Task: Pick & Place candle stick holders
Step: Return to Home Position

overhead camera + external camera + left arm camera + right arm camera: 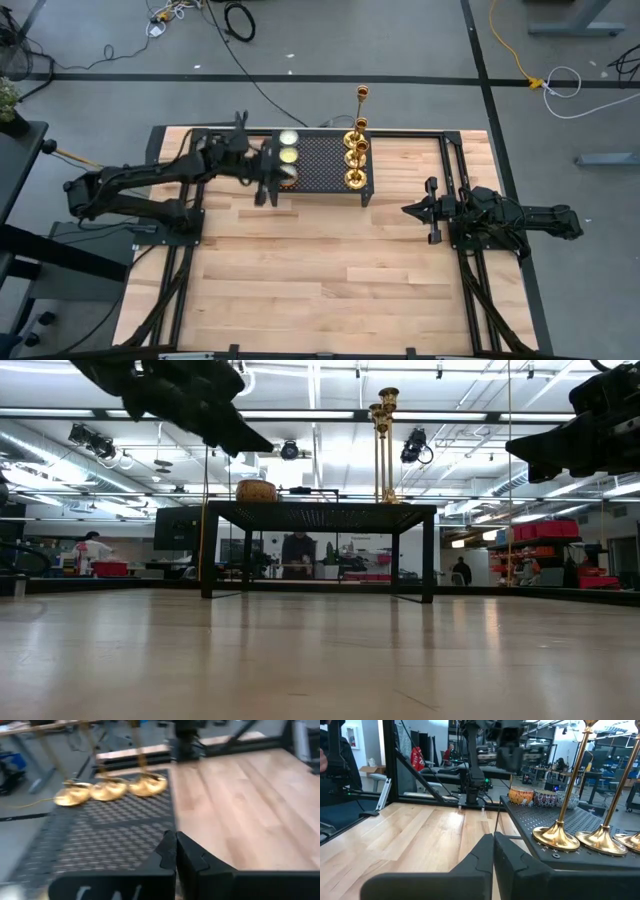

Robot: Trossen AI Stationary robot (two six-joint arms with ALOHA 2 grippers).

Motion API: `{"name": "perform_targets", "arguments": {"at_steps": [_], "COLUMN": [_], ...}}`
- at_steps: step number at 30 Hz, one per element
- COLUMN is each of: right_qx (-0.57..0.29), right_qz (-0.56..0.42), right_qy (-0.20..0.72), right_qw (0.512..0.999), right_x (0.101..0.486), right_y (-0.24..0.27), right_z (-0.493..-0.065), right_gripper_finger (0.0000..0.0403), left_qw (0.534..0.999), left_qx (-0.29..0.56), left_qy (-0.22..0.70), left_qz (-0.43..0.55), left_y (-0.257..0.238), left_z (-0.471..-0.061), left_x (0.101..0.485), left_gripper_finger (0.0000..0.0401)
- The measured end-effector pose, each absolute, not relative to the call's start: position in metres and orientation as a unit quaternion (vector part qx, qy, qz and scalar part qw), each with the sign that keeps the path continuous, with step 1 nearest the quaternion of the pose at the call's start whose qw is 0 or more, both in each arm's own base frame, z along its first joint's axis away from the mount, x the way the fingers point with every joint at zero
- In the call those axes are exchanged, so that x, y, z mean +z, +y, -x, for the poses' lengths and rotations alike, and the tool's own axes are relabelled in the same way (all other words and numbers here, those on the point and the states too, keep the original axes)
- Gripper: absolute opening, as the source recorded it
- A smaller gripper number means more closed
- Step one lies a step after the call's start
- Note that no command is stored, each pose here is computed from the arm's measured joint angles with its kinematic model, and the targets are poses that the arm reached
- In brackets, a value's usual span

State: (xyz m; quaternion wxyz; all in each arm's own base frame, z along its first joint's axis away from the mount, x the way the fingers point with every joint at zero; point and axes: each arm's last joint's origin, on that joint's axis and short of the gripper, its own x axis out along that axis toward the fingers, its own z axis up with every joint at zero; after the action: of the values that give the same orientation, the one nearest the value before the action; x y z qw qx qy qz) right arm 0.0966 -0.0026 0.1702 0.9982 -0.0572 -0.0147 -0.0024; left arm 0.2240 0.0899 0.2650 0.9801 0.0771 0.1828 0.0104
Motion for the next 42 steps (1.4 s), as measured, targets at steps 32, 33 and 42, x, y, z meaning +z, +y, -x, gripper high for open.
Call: {"name": "perform_targets", "arguments": {"at_steps": [32, 33, 42], "right_qx": [-0.003, -0.003, -0.002], "right_qz": [0.057, 0.057, 0.057], "right_qy": [-0.015, -0.015, -0.015], "right_qw": [0.998, 0.998, 0.998], "right_x": [0.170, 0.170, 0.170], "right_y": [-0.003, -0.003, -0.003], "right_z": [-0.097, -0.097, -0.097], "right_gripper_finger": [0.0013, 0.0013, 0.0013], "left_qw": [0.987, 0.987, 0.989], "left_qx": [-0.131, -0.131, -0.139], "left_qy": [0.065, 0.061, 0.013], "left_qz": [-0.063, -0.063, -0.049], "left_y": [-0.013, -0.013, -0.012], "left_z": [-0.152, -0.148, -0.123], "left_x": [0.197, 0.193, 0.175], "left_gripper_finger": [0.0000, 0.0000, 0.0000]}}
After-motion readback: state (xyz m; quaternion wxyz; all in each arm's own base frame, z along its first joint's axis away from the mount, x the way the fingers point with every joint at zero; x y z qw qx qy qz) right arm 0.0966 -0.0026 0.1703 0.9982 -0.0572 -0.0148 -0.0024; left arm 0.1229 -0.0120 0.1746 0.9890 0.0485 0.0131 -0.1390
